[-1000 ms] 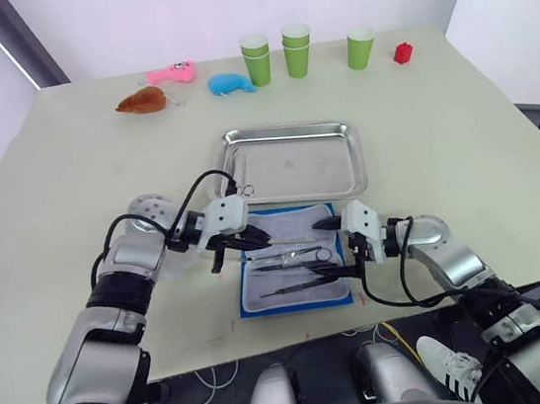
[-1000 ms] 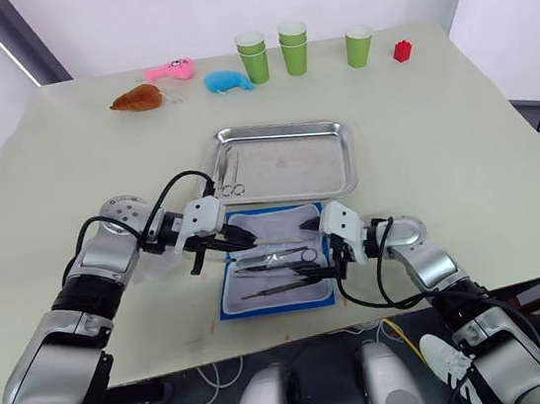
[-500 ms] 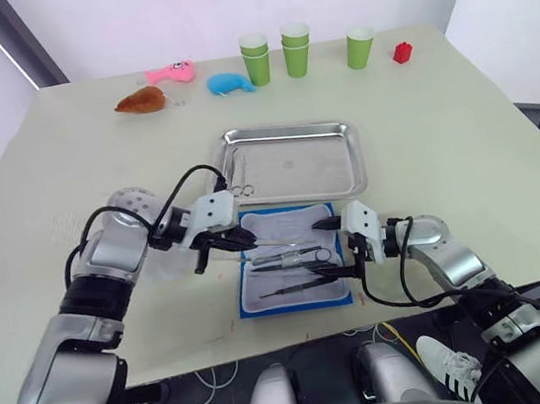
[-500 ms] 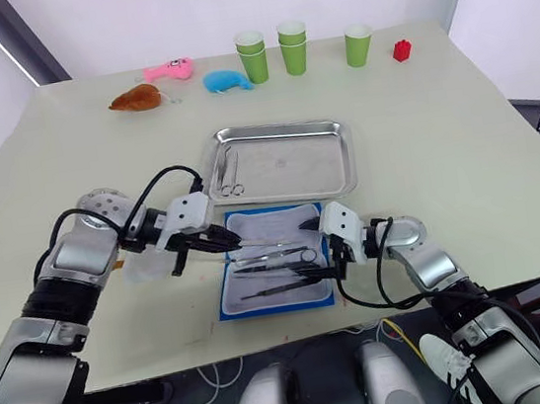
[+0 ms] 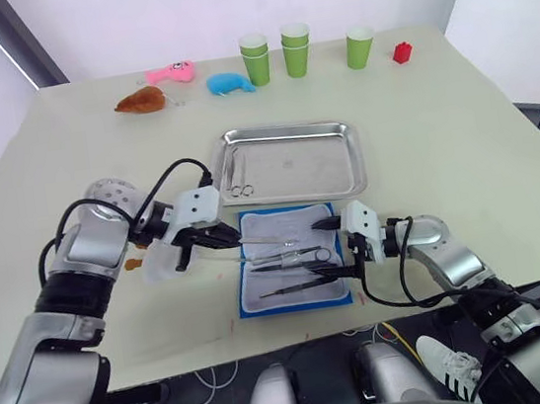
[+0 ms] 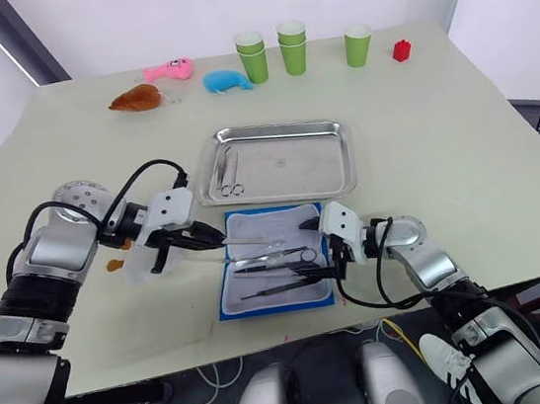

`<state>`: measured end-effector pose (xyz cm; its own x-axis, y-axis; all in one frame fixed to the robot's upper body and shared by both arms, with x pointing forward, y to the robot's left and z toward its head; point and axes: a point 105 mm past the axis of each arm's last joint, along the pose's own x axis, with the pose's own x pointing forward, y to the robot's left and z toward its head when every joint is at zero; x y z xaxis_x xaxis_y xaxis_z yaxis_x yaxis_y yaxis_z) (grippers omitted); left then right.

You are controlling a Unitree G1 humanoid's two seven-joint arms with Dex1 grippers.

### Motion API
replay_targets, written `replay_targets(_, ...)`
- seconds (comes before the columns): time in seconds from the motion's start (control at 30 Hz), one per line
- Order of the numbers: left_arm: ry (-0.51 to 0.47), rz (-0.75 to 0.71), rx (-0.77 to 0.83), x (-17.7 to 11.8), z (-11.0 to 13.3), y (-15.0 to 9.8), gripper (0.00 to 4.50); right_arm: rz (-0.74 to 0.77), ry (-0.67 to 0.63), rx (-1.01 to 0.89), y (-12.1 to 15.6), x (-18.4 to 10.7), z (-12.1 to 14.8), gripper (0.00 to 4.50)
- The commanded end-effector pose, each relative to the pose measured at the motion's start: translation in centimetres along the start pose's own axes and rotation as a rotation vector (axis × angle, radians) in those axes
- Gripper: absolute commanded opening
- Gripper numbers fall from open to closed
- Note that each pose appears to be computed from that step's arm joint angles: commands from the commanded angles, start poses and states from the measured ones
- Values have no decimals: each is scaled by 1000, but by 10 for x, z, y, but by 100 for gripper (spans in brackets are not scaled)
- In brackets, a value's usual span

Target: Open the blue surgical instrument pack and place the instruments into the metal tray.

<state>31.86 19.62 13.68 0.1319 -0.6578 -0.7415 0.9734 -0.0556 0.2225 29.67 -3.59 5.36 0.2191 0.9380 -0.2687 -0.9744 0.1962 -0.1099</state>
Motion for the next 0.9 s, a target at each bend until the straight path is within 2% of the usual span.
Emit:
replay_targets(0.03, -10, 22, 54, -26, 15, 4, 9, 27, 244, 135, 22, -3, -70, 450)
replay_targets(0.33, 47, 22, 14, -48, 6, -4, 9, 43, 241, 127, 22, 0, -68, 450)
replay_targets(0.53, 30, 20, -18, -57, 7, -11, 9, 50, 244, 123, 21, 0, -68, 450)
replay_targets(0.67, -97, 137, -90, -56, 19, 6, 9, 53, 243, 120, 21, 0, -68, 450)
replay_targets(0.73, -113, 206, -116, -53, 20, 14, 9, 54, 245, 119, 21, 0, -68, 450)
replay_targets(0.9, -273, 500, -299, -40, 35, 52, 9, 49, 249, 119, 21, -1, -69, 450)
